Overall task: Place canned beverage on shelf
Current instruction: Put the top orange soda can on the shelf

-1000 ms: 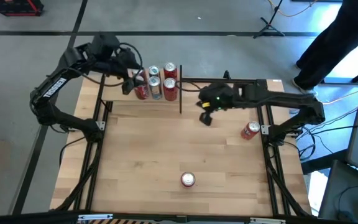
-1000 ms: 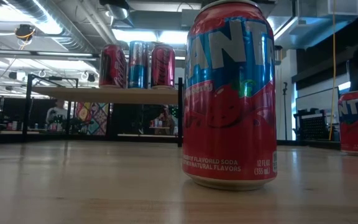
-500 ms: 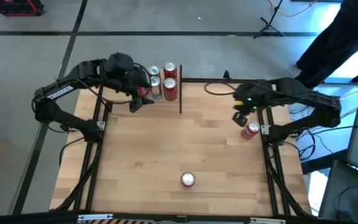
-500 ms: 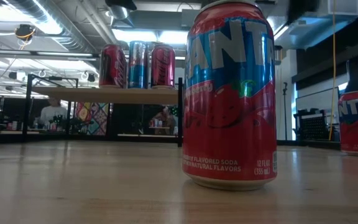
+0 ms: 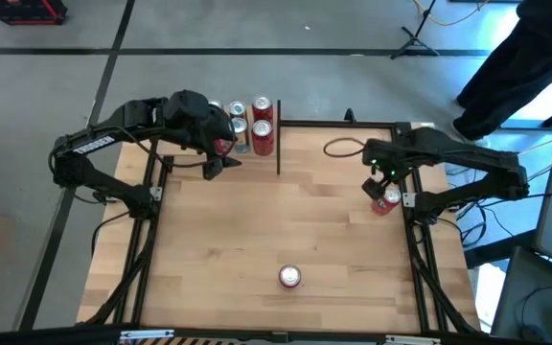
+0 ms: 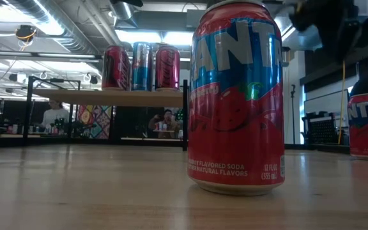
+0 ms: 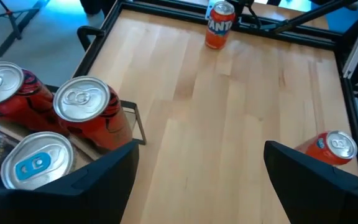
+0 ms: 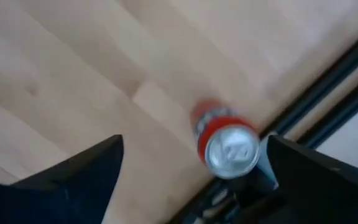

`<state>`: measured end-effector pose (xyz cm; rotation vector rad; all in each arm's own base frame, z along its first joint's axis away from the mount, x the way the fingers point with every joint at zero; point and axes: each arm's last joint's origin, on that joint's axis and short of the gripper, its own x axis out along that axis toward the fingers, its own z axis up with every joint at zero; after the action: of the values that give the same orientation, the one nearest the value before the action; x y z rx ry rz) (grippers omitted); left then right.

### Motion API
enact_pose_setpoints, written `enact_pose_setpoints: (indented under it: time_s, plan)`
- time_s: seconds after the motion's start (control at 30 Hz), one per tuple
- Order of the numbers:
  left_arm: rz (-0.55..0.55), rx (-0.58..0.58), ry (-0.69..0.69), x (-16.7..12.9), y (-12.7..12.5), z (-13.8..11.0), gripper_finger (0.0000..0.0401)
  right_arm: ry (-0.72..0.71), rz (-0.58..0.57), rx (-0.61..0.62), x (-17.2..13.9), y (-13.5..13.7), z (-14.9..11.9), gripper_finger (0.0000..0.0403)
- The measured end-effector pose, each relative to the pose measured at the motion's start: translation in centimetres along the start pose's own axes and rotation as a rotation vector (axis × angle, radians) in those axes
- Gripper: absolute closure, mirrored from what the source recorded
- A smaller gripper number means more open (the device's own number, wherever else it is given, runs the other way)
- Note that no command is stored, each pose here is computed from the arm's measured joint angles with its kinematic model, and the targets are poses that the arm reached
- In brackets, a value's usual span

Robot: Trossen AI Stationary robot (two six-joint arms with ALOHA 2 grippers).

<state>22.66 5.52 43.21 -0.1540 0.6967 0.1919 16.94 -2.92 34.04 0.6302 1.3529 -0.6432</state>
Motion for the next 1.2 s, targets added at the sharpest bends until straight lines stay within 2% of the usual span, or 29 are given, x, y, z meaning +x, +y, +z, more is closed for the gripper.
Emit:
enact_pose_setpoints:
  time_s: [0.07,0.23,0.43,0.9,1.07,1.2]
  plan:
    - [-0.005,0.004,0.0,0.0,-0.1,0.0,0.0067,0.07,-0.005,0.008,1.4,-0.1,-0.3,0.0011]
    - [-0.01,0.005,0.001,0.0,-0.3,0.0,0.0067,0.189,-0.042,-0.01,4.2,-0.3,-1.0,0.0048]
    - [-0.01,0.005,0.001,0.0,-0.3,0.0,0.0067,0.22,-0.126,0.01,5.9,-0.8,-1.5,0.0067]
    - [-0.01,0.008,0.002,0.0,-0.3,0.0,0.0067,0.304,-0.222,0.077,9.8,-2.0,-1.0,0.002]
    - [-0.01,0.005,0.002,0.0,-0.3,0.0,0.0067,0.31,-0.166,0.07,10.9,-2.4,-0.6,0.0016]
    - [-0.011,0.004,0.002,0.0,-0.3,0.0,0.0067,0.339,-0.15,0.074,11.5,-2.7,-0.8,0.0028]
